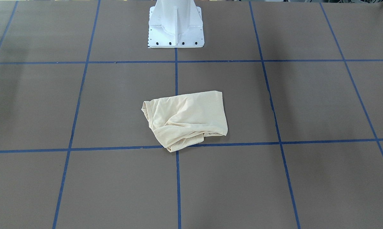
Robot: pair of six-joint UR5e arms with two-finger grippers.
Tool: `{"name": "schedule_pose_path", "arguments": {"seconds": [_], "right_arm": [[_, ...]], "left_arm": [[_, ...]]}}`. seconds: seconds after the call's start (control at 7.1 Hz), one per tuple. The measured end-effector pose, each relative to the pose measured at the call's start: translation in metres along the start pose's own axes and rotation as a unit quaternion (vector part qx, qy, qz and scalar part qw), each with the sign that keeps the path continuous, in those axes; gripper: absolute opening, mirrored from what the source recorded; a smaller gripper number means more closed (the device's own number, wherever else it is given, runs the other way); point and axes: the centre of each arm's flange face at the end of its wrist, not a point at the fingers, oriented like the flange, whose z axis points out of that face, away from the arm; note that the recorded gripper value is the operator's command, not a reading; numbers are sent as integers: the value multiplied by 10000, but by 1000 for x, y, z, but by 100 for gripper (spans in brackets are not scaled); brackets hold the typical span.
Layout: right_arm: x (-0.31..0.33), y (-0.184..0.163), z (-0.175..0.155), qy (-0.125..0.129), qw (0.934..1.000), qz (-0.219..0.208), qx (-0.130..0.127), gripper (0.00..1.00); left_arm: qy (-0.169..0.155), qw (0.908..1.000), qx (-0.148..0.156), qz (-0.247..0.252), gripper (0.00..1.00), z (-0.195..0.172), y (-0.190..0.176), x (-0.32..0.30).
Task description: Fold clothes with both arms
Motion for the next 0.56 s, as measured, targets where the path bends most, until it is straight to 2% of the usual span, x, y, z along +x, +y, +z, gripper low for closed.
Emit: {"name": "schedule_pose_path", "arguments": {"seconds": [0.56], "right_arm": [[0,2,0,-16,10000,-30,-12,100]], "left_arm": [[-9,10000,-34,-58,100,2,3,-3]]}}
